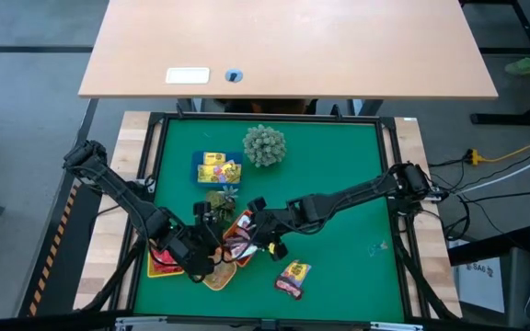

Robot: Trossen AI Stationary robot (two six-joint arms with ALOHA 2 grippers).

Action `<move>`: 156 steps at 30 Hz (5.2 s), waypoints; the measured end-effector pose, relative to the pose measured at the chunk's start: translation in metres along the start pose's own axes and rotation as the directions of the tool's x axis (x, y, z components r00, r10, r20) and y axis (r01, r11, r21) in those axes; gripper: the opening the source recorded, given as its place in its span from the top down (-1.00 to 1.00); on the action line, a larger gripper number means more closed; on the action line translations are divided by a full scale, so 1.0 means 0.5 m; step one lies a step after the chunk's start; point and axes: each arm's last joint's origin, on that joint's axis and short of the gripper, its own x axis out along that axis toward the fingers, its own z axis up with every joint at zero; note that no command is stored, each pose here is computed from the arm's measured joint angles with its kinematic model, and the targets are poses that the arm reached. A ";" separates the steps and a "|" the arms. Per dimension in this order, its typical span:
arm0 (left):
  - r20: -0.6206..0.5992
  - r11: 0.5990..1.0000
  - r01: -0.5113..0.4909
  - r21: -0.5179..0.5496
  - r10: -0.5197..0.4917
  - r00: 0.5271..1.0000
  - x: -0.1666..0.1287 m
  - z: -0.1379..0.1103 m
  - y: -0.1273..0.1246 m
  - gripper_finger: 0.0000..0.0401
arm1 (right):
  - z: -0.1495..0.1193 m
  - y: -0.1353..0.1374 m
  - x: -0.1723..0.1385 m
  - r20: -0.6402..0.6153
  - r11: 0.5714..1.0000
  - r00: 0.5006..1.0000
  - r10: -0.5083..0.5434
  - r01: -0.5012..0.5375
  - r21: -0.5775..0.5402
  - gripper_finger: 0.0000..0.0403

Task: Sort candy
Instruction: Put the blue gummy into the light orange bin

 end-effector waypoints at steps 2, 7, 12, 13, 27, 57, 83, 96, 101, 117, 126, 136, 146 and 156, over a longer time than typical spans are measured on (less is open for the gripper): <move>0.002 1.000 0.001 -0.008 -0.001 1.000 0.000 0.000 0.000 0.19 | -0.002 0.001 -0.001 -0.016 0.999 1.000 -0.002 0.003 0.052 -0.09; 0.006 1.000 0.003 -0.027 -0.003 1.000 0.000 0.002 0.000 0.19 | -0.001 0.000 -0.044 -0.173 0.975 0.980 0.100 -0.061 0.216 -0.13; 0.011 1.000 0.001 -0.031 -0.001 1.000 0.001 0.003 0.000 0.19 | -0.021 0.024 -0.106 -0.422 0.912 0.856 0.298 -0.125 0.391 -0.12; 0.015 0.999 0.003 -0.034 -0.003 1.000 0.001 0.004 0.000 0.19 | -0.030 0.036 -0.119 -0.480 0.905 0.817 0.320 -0.114 0.410 -0.12; 0.041 0.998 0.013 -0.060 -0.011 0.999 0.005 0.013 0.001 0.19 | -0.144 0.215 -0.227 -0.745 0.895 0.598 0.296 0.098 0.435 -0.12; 0.038 0.995 -0.017 -0.097 0.021 0.999 0.018 0.025 0.022 0.19 | -0.391 0.334 -0.221 -0.795 0.793 0.325 0.513 0.177 0.584 -0.12; 0.036 0.995 -0.020 -0.099 0.024 0.999 0.020 0.026 0.023 0.19 | -0.409 0.342 -0.204 -0.757 0.772 0.366 0.542 0.139 0.620 0.94; 0.153 0.999 -0.040 -0.007 0.041 0.987 0.035 0.066 0.043 0.19 | -0.253 0.284 -0.166 -0.489 0.774 0.776 0.397 0.003 0.633 0.96; 0.211 0.989 0.063 0.135 -0.091 0.973 0.034 0.087 0.033 0.19 | -0.181 0.230 -0.158 -0.304 0.824 0.908 0.287 -0.072 0.561 0.98; 0.357 0.920 0.103 0.378 -0.248 0.901 0.024 0.125 0.022 0.19 | -0.077 0.105 -0.149 0.199 0.866 0.970 0.141 -0.218 0.450 0.98; 0.415 0.930 0.111 0.352 -0.261 0.872 0.031 0.149 0.043 0.19 | -0.063 0.090 -0.151 0.281 0.865 0.955 0.091 -0.216 0.454 0.98; 0.405 0.922 0.150 0.357 -0.297 0.865 0.037 0.154 0.054 0.19 | -0.031 0.078 -0.162 0.441 0.868 0.897 0.017 -0.232 0.440 0.97; 0.423 0.925 0.152 0.349 -0.300 0.855 0.036 0.157 0.054 0.19 | -0.025 0.075 -0.166 0.475 0.868 0.880 0.002 -0.237 0.436 0.97; 0.422 0.925 0.152 0.350 -0.300 0.856 0.036 0.157 0.054 0.44 | -0.026 0.075 -0.165 0.471 0.868 0.882 0.003 -0.236 0.437 0.97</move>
